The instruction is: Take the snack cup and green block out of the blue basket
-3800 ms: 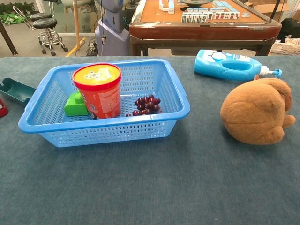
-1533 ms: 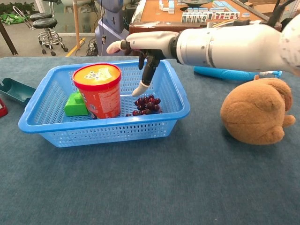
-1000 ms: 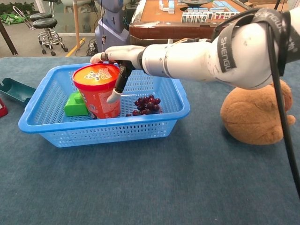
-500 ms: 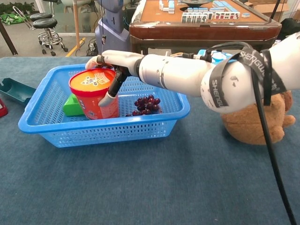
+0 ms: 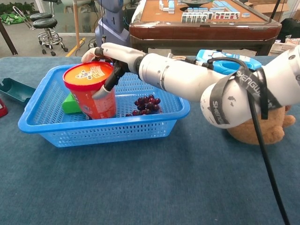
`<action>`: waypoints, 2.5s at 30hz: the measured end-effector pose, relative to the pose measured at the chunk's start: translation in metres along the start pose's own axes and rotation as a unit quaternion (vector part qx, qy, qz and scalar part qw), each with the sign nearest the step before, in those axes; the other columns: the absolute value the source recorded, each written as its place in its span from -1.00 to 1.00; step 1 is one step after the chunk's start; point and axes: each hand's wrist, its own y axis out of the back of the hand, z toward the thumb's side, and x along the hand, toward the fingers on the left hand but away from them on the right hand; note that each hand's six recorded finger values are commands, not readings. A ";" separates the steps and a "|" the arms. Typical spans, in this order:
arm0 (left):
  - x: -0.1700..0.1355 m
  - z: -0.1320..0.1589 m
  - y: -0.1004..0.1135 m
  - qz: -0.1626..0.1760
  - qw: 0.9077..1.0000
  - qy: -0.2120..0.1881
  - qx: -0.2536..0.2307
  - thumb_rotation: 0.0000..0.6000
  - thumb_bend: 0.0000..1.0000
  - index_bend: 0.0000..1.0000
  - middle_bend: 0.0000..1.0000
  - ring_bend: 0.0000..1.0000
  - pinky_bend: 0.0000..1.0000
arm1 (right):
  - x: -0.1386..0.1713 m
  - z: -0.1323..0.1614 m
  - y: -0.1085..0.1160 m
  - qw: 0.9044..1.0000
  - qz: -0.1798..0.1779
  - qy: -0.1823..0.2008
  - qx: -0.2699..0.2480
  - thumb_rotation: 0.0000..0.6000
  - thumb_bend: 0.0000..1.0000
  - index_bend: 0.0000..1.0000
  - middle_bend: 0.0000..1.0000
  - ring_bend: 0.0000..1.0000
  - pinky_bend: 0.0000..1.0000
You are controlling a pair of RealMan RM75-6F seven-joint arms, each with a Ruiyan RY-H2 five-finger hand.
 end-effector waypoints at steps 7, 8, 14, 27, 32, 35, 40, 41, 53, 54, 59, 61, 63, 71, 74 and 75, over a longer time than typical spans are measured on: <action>0.002 0.002 0.001 0.001 1.000 -0.004 0.001 1.00 -0.41 -0.78 -0.97 -0.87 -0.59 | 0.010 0.011 0.035 0.999 -0.022 0.027 -0.008 1.00 -0.42 -0.04 -0.30 -0.33 -0.01; 0.003 0.003 0.001 0.002 1.000 -0.005 0.001 1.00 -0.41 -0.78 -0.97 -0.87 -0.59 | 0.013 0.014 0.043 0.999 -0.028 0.032 -0.009 1.00 -0.42 -0.04 -0.30 -0.33 -0.01; 0.005 0.007 0.002 0.004 1.000 -0.012 0.001 1.00 -0.41 -0.78 -0.97 -0.87 -0.59 | 0.039 0.016 0.101 0.997 -0.067 0.044 0.000 1.00 -0.43 -0.04 -0.30 -0.33 -0.01; 0.007 0.017 0.001 0.004 1.000 -0.028 -0.001 1.00 -0.41 -0.78 -0.97 -0.87 -0.59 | 0.119 -0.066 0.196 0.984 -0.156 -0.076 0.040 1.00 -0.44 -0.04 -0.30 -0.33 -0.01; 0.007 0.020 0.002 0.005 0.999 -0.031 0.000 1.00 -0.41 -0.78 -0.97 -0.87 -0.59 | 0.132 -0.107 0.198 0.979 -0.156 -0.128 0.039 1.00 -0.46 -0.04 -0.30 -0.33 -0.01; 0.007 0.021 0.002 0.005 0.999 -0.033 0.000 1.00 -0.41 -0.78 -0.97 -0.87 -0.59 | 0.137 -0.131 0.194 0.975 -0.153 -0.155 0.032 1.00 -0.47 -0.04 -0.30 -0.33 -0.01; 0.007 0.021 0.003 0.007 1.000 -0.029 0.001 1.00 -0.41 -0.78 -0.97 -0.87 -0.59 | 0.141 -0.163 0.182 0.971 -0.147 -0.189 0.017 1.00 -0.47 -0.04 -0.30 -0.33 -0.01; 0.007 0.021 0.003 0.007 1.000 -0.029 0.001 1.00 -0.41 -0.78 -0.97 -0.87 -0.59 | 0.142 -0.170 0.177 0.970 -0.144 -0.197 0.012 1.00 -0.47 -0.04 -0.31 -0.33 -0.01; 0.006 0.023 0.004 0.007 0.999 -0.031 0.003 1.00 -0.41 -0.78 -0.97 -0.87 -0.59 | 0.145 -0.202 0.132 0.971 -0.096 -0.219 -0.018 1.00 -0.47 -0.58 -0.64 -0.53 -0.12; 0.006 0.023 0.004 0.007 0.999 -0.032 0.003 1.00 -0.41 -0.79 -0.97 -0.87 -0.59 | 0.146 -0.202 0.130 0.971 -0.092 -0.218 -0.019 1.00 -0.47 -0.66 -0.67 -0.56 -0.15; 0.007 0.025 0.002 0.006 0.999 -0.035 0.002 1.00 -0.41 -0.79 -0.97 -0.87 -0.60 | 0.154 -0.205 0.128 0.973 -0.073 -0.218 -0.011 1.00 -0.47 -1.00 -0.93 -0.81 -0.44; 0.008 0.026 0.001 0.005 0.999 -0.037 0.002 1.00 -0.41 -0.79 -0.97 -0.87 -0.60 | 0.158 -0.206 0.127 0.974 -0.066 -0.219 -0.009 1.00 -0.47 -1.00 -0.99 -0.88 -0.52; 0.008 0.027 0.001 0.005 0.999 -0.039 0.002 1.00 -0.41 -0.79 -0.97 -0.87 -0.60 | 0.163 -0.207 0.127 0.974 -0.057 -0.219 -0.006 1.00 -0.47 -1.00 -1.00 -0.96 -0.60; 0.010 0.028 0.005 0.009 0.999 -0.044 0.003 1.00 -0.41 -0.79 -0.97 -0.87 -0.60 | 0.188 -0.202 0.141 0.976 -0.062 -0.206 0.018 1.00 -0.47 -1.00 -1.00 -1.00 -0.86; 0.013 0.030 0.010 0.016 0.999 -0.048 0.002 1.00 -0.41 -0.79 -0.97 -0.87 -0.60 | 0.200 -0.196 0.153 0.977 -0.076 -0.197 0.034 1.00 -0.47 -1.00 -1.00 -1.00 -0.86; 0.014 0.030 0.011 0.017 0.999 -0.049 0.001 1.00 -0.41 -0.79 -0.97 -0.87 -0.60 | 0.204 -0.194 0.156 0.977 -0.080 -0.195 0.038 1.00 -0.47 -1.00 -1.00 -1.00 -0.86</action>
